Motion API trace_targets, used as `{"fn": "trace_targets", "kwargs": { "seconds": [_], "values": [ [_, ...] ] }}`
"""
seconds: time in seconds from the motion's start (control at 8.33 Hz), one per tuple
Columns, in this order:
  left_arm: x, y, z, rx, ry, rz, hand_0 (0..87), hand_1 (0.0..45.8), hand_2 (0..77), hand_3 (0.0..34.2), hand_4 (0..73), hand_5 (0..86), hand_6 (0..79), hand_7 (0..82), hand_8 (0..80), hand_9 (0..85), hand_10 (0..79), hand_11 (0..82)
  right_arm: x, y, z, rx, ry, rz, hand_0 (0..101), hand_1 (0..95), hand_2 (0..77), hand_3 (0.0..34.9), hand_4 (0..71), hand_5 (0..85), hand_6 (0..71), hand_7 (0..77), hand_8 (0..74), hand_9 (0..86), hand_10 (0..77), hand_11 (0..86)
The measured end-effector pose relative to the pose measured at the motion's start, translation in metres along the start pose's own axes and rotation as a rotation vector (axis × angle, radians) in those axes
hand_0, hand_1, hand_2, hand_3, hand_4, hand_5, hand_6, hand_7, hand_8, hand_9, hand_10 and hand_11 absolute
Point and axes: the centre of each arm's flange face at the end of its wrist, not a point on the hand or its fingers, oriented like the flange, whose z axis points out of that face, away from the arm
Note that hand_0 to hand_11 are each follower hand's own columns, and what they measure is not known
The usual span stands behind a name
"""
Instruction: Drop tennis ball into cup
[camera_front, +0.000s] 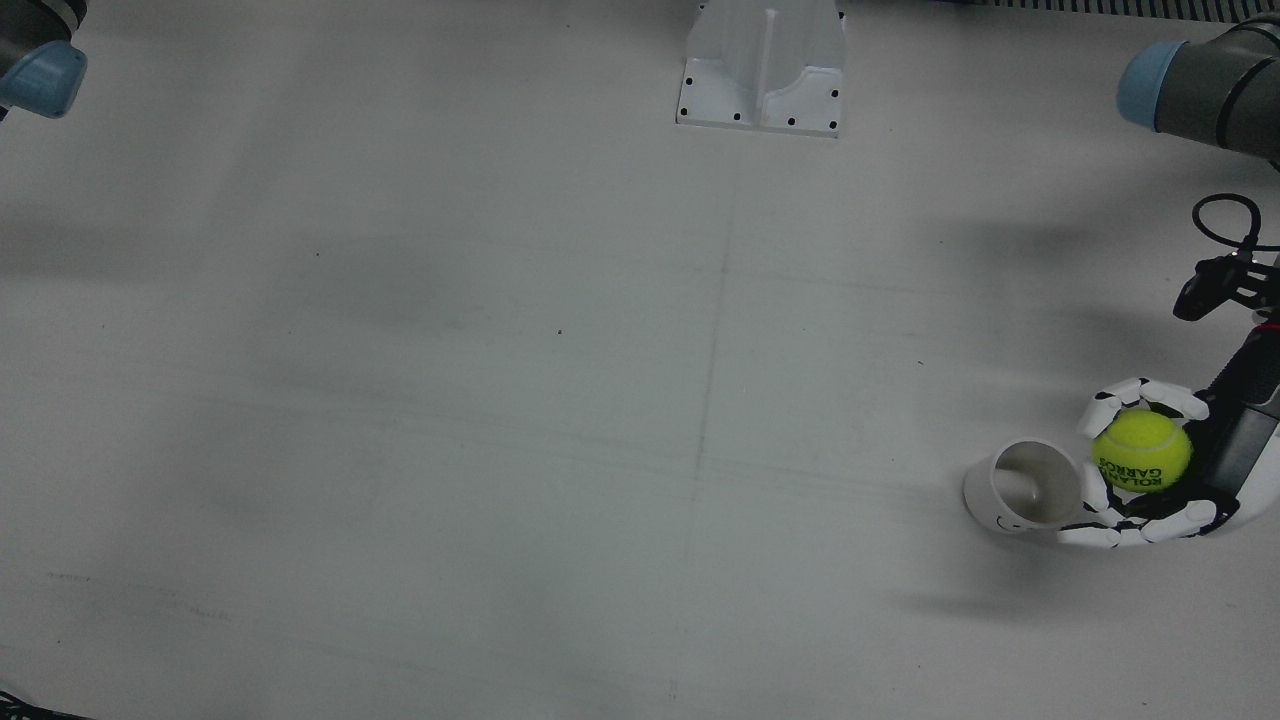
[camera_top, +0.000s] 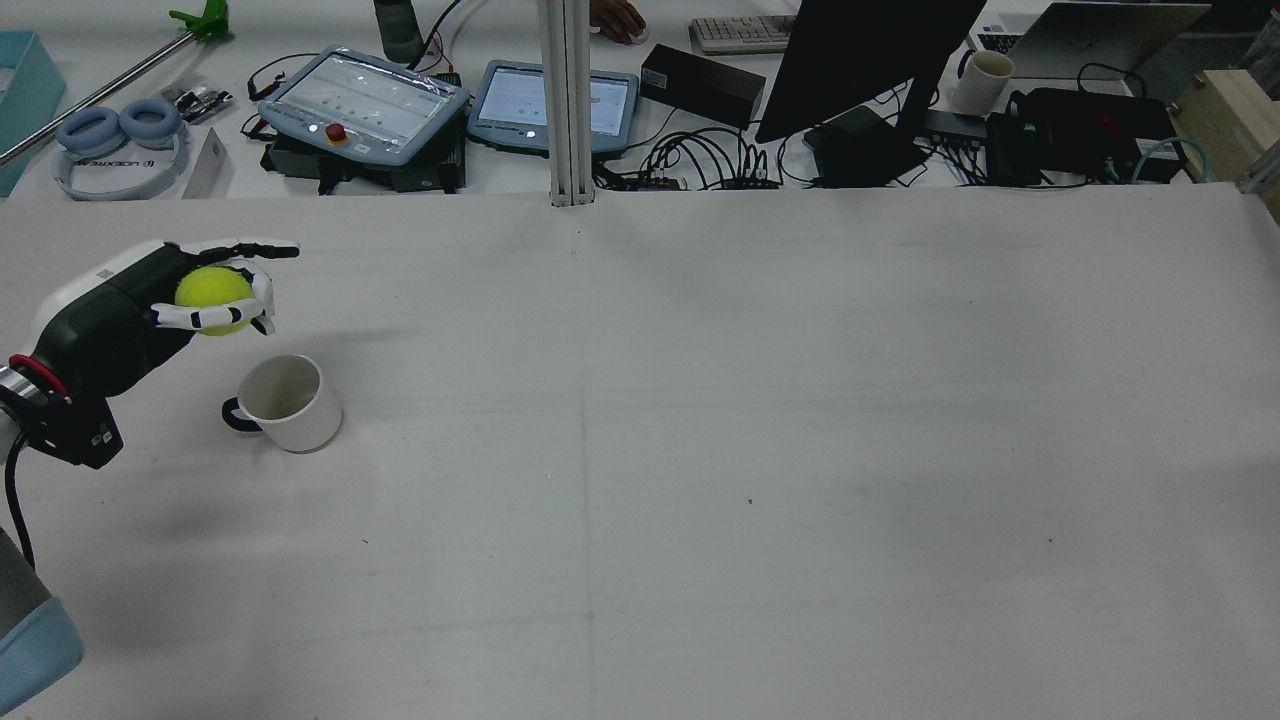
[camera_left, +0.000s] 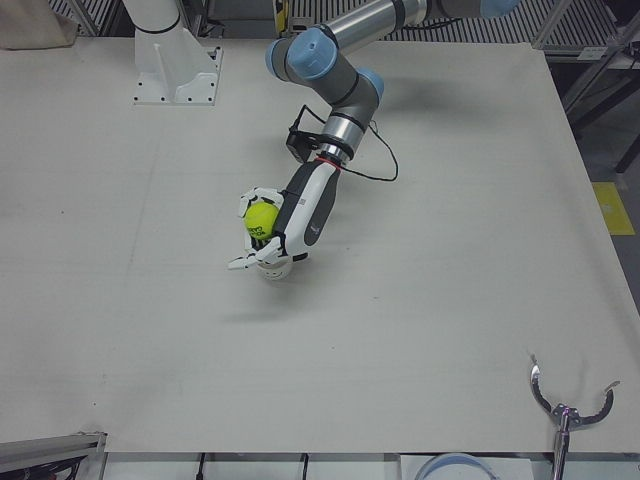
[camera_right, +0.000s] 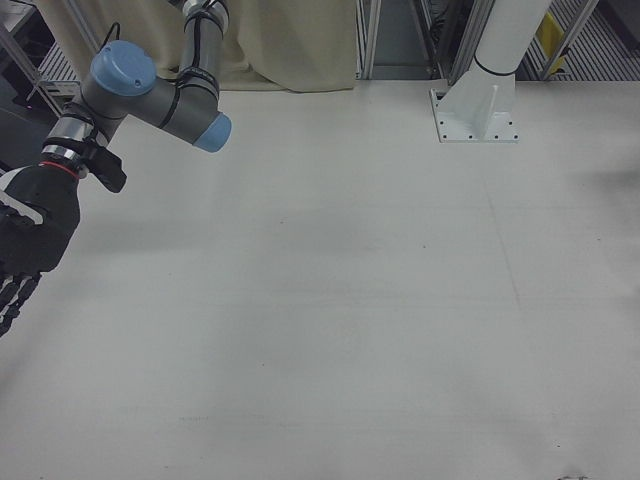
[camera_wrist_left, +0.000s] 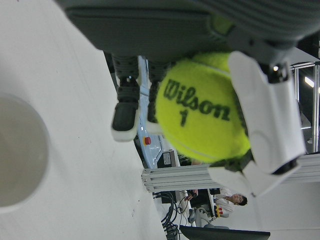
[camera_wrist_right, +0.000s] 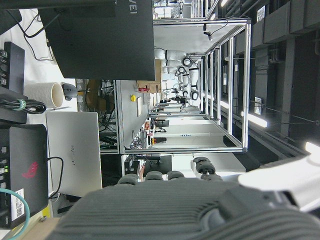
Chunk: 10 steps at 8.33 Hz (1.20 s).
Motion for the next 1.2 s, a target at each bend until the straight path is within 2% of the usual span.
{"fn": "trace_targets", "kwargs": {
  "seconds": [0.12, 0.24, 0.36, 0.48, 0.6, 0.72, 1.08, 1.2],
  "values": [
    [0.000, 0.000, -0.001, -0.001, 0.000, -0.001, 46.5, 15.3, 50.7, 0.0, 34.4, 15.3, 56.2, 52.4, 36.5, 55.6, 32.7, 49.6, 0.000, 0.000, 0.000, 0.000, 0.000, 0.000, 0, 0.5, 0.5, 0.0, 0.0, 0.0, 0.0, 0.0, 0.0, 0.0, 0.0, 0.5],
    [0.000, 0.001, -0.001, -0.006, 0.002, -0.003, 46.5, 11.4, 50.7, 0.0, 23.5, 3.8, 51.8, 52.4, 25.6, 45.3, 21.8, 38.2, 0.000, 0.000, 0.000, -0.001, -0.001, 0.000, 0, 0.5, 0.5, 0.0, 0.0, 0.0, 0.0, 0.0, 0.0, 0.0, 0.0, 0.5],
    [0.000, 0.002, -0.001, -0.014, 0.004, -0.006, 46.7, 16.9, 44.7, 0.0, 18.5, 1.1, 41.5, 43.1, 10.9, 33.3, 7.1, 26.2, 0.000, 0.000, 0.000, -0.001, -0.001, 0.000, 0, 0.5, 0.5, 0.0, 0.0, 0.0, 0.0, 0.0, 0.0, 0.0, 0.0, 0.5],
    [0.000, 0.004, -0.001, -0.020, 0.004, -0.008, 46.2, 16.9, 24.5, 0.0, 13.6, 0.5, 16.9, 21.8, 0.0, 1.6, 0.0, 0.5, 0.000, 0.000, 0.000, -0.001, -0.001, 0.000, 0, 0.5, 0.5, 0.0, 0.0, 0.0, 0.0, 0.0, 0.0, 0.0, 0.0, 0.5],
    [0.000, 0.004, -0.001, -0.023, 0.004, -0.009, 46.3, 16.9, 11.4, 0.0, 10.9, 0.5, 0.0, 9.8, 0.0, 1.6, 0.0, 0.5, 0.000, 0.000, 0.000, -0.001, -0.001, 0.000, 0, 0.5, 0.5, 0.0, 0.0, 0.0, 0.0, 0.0, 0.0, 0.0, 0.0, 0.5],
    [0.000, 0.005, -0.001, -0.025, 0.004, -0.011, 46.2, 18.0, 15.8, 0.0, 10.9, 0.5, 0.0, 14.7, 0.0, 1.6, 0.0, 0.5, 0.000, 0.001, 0.000, -0.001, -0.001, 0.000, 0, 0.5, 0.5, 0.0, 0.0, 0.0, 0.0, 0.0, 0.0, 0.0, 0.0, 0.5],
    [0.002, 0.009, -0.001, -0.037, 0.006, -0.018, 46.2, 16.9, 16.4, 0.0, 12.0, 0.5, 0.0, 14.7, 0.0, 1.6, 0.0, 0.5, 0.000, 0.001, 0.000, -0.001, 0.000, 0.000, 0, 0.5, 0.5, 0.0, 0.0, 0.0, 0.0, 0.5, 0.0, 0.0, 0.0, 0.5],
    [0.006, 0.020, -0.004, -0.056, 0.008, -0.023, 43.1, 13.1, 20.2, 0.0, 12.0, 0.5, 0.5, 15.8, 0.0, 1.6, 0.0, 0.5, 0.000, 0.000, 0.000, -0.001, 0.000, 0.000, 0, 0.5, 0.5, 0.0, 0.0, 0.0, 0.0, 0.0, 0.0, 0.0, 0.0, 0.5]
  ]
}}
